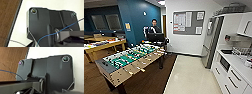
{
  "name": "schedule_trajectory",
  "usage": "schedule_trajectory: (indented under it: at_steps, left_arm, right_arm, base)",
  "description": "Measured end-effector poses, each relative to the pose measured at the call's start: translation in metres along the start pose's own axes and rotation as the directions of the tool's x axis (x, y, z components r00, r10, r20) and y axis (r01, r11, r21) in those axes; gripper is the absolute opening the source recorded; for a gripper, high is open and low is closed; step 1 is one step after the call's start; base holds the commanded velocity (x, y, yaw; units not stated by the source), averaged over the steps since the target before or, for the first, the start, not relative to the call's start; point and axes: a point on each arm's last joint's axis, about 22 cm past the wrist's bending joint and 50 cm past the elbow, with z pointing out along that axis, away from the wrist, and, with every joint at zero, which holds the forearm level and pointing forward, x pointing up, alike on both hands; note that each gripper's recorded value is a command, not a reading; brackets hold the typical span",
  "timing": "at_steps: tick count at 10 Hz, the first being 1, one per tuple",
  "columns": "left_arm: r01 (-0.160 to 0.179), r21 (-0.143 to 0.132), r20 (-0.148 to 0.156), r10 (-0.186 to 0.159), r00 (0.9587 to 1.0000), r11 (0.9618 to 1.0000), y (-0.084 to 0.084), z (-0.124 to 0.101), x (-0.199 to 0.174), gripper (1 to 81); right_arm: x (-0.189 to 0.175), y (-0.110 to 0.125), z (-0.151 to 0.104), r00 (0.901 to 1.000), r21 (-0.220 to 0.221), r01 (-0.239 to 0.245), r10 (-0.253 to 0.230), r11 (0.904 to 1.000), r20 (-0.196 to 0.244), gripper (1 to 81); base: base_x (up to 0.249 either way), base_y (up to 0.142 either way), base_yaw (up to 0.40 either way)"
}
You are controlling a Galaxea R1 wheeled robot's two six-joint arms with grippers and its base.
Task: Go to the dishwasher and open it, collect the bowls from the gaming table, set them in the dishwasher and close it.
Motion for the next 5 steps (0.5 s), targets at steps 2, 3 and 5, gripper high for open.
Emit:
schedule_trajectory:
  at_steps: [2,3,5]
  left_arm:
    - [0.0,0.0,0.003,0.0,1.0,1.0,0.0,0.0,-0.0011,81.1]
    - [0.0,0.0,0.003,0.0,1.0,1.0,0.0001,0.0,-0.0011,81.1]
    - [0.001,-0.001,0.003,-0.001,1.0,1.0,0.0008,0.0003,-0.0008,81.1]
  right_arm:
    - [0.0026,-0.0053,0.0023,1.0,0.006,0.001,-0.001,1.0,-0.004,81.1]
    - [0.002,-0.0107,0.0041,1.0,0.013,0.0,0.0,0.9999,-0.003,81.1]
    - [0.0023,-0.0035,0.0032,1.0,-0.002,0.001,-0.001,1.0,-0.003,81.1]
  base:
    - [0.0,0.0,0.29]
    - [0.0,0.0,0.29]
    - [0.0,0.0,0.289]
